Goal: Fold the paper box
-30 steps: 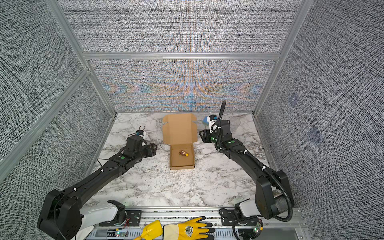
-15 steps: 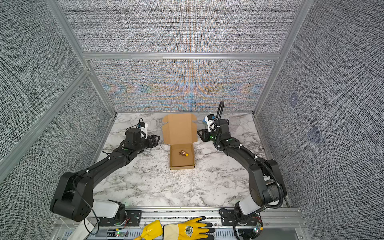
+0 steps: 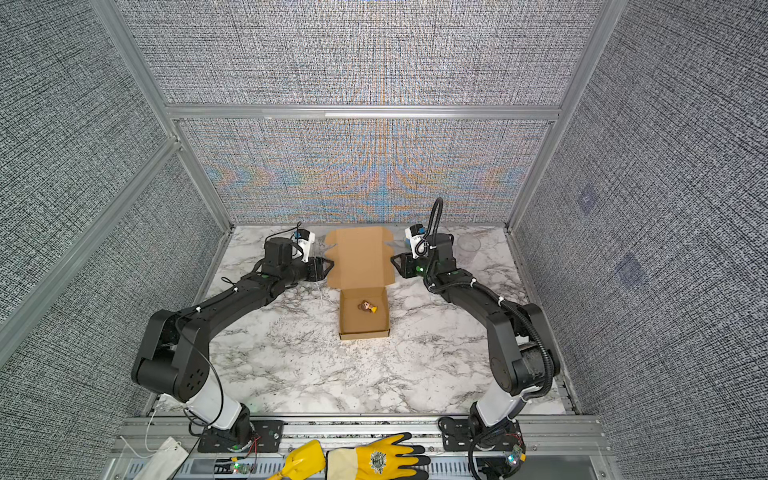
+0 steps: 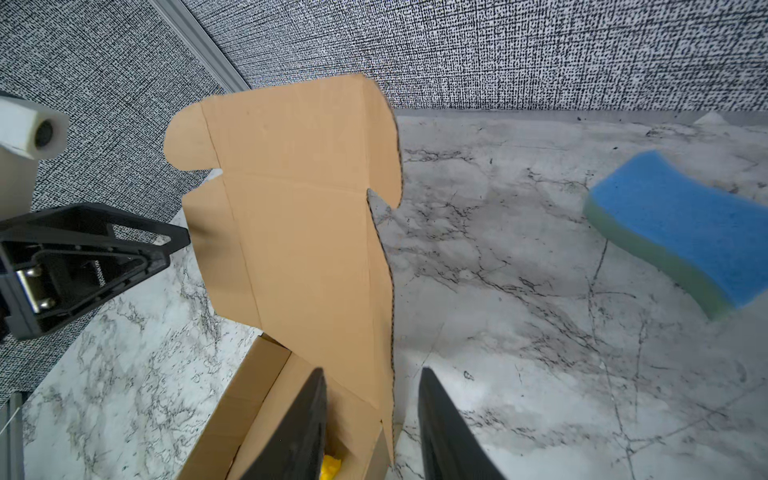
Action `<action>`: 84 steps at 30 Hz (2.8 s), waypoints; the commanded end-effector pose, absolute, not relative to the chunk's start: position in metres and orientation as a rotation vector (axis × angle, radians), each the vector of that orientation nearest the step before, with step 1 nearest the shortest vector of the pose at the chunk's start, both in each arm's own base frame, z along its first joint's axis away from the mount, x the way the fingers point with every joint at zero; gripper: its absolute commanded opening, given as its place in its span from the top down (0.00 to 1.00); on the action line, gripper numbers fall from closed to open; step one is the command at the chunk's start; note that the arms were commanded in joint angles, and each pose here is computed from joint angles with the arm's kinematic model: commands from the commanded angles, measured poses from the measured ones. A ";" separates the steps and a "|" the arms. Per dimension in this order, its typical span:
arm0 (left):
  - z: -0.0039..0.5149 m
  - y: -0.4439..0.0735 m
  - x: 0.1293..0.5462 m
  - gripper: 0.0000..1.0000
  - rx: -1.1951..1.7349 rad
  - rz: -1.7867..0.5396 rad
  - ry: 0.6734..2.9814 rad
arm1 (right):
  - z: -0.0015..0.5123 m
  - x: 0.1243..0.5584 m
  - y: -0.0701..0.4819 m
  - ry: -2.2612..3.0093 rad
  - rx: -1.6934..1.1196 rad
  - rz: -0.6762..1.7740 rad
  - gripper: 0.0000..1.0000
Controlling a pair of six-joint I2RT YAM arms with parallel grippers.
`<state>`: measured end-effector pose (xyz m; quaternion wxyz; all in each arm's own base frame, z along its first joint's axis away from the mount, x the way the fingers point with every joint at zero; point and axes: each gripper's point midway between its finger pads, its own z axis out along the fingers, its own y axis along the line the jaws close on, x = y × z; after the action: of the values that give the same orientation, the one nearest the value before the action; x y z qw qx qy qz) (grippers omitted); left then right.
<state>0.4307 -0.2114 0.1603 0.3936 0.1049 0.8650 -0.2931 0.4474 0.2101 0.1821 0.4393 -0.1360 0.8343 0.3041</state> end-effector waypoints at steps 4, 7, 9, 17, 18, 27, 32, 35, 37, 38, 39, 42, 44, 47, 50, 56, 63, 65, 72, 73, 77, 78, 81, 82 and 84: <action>0.157 -0.212 0.438 0.53 0.331 -0.704 2.204 | 0.186 0.454 0.216 2.039 -0.364 0.758 0.62; 0.155 -0.214 0.440 0.56 0.350 -0.706 2.206 | 0.183 0.455 0.217 2.044 -0.366 0.758 0.63; 0.156 -0.218 0.441 0.61 0.369 -0.723 2.200 | 0.183 0.456 0.218 2.043 -0.370 0.760 0.63; 0.159 -0.226 0.439 0.80 0.403 -0.782 2.182 | 0.182 0.458 0.228 2.040 -0.382 0.779 0.66; 0.159 -0.226 0.438 0.81 0.402 -0.782 2.182 | 0.181 0.458 0.229 2.043 -0.383 0.781 0.67; 0.172 -0.225 0.436 0.88 0.406 -0.780 2.140 | 0.183 0.460 0.237 2.051 -0.367 0.790 0.82; 0.179 -0.224 0.435 0.89 0.406 -0.773 2.118 | 0.185 0.457 0.232 2.054 -0.356 0.756 0.82; 0.181 -0.223 0.435 0.89 0.406 -0.773 2.108 | 0.187 0.454 0.230 2.051 -0.351 0.748 0.84; 0.183 -0.224 0.435 0.89 0.403 -0.774 2.101 | 0.190 0.454 0.230 2.050 -0.344 0.750 0.86; 0.183 -0.224 0.434 0.89 0.404 -0.777 2.097 | 0.190 0.453 0.232 2.050 -0.346 0.752 0.87; 0.184 -0.224 0.434 0.89 0.406 -0.780 2.089 | 0.192 0.452 0.232 2.048 -0.347 0.749 0.87; 0.183 -0.226 0.433 0.86 0.412 -0.786 2.085 | 0.193 0.452 0.234 2.051 -0.345 0.735 0.90; 0.183 -0.227 0.432 0.83 0.415 -0.790 2.086 | 0.194 0.453 0.236 2.054 -0.349 0.726 0.93; 0.182 -0.227 0.432 0.80 0.419 -0.787 2.088 | 0.195 0.452 0.240 2.054 -0.356 0.723 0.98; 0.182 -0.226 0.433 0.79 0.420 -0.777 2.094 | 0.195 0.452 0.242 2.054 -0.362 0.718 0.99; 0.183 -0.226 0.435 0.84 0.437 -0.768 2.095 | 0.197 0.451 0.245 2.051 -0.375 0.697 1.00; 0.188 -0.225 0.442 0.92 0.394 -0.757 2.076 | 0.206 0.457 0.249 2.043 -0.353 0.663 1.00; 0.189 -0.223 0.446 0.93 0.373 -0.739 2.069 | 0.208 0.462 0.248 2.052 -0.321 0.638 1.00; 0.198 -0.217 0.462 0.94 0.309 -0.687 2.032 | 0.218 0.484 0.251 2.056 -0.211 0.544 1.00; 0.200 -0.216 0.466 0.94 0.299 -0.676 2.022 | 0.219 0.487 0.252 2.054 -0.197 0.529 1.00; 0.206 -0.210 0.480 0.95 0.253 -0.626 1.999 | 0.224 0.499 0.255 2.038 -0.134 0.468 1.00; 0.208 -0.209 0.483 0.95 0.242 -0.619 1.988 | 0.225 0.502 0.254 2.031 -0.118 0.450 1.00; 0.210 -0.207 0.490 0.95 0.206 -0.601 1.964 | 0.232 0.509 0.253 1.994 -0.069 0.414 1.00; 0.210 -0.206 0.492 0.95 0.194 -0.593 1.957 | 0.233 0.512 0.253 1.983 -0.048 0.406 1.00; 0.210 -0.204 0.495 0.95 0.170 -0.579 1.944 | 0.238 0.515 0.253 1.961 -0.017 0.391 1.00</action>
<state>0.4836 -0.2099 0.1966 0.4898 0.0946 0.8290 -0.2528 0.5041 0.2627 0.2217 0.5074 -0.0532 0.8409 0.1808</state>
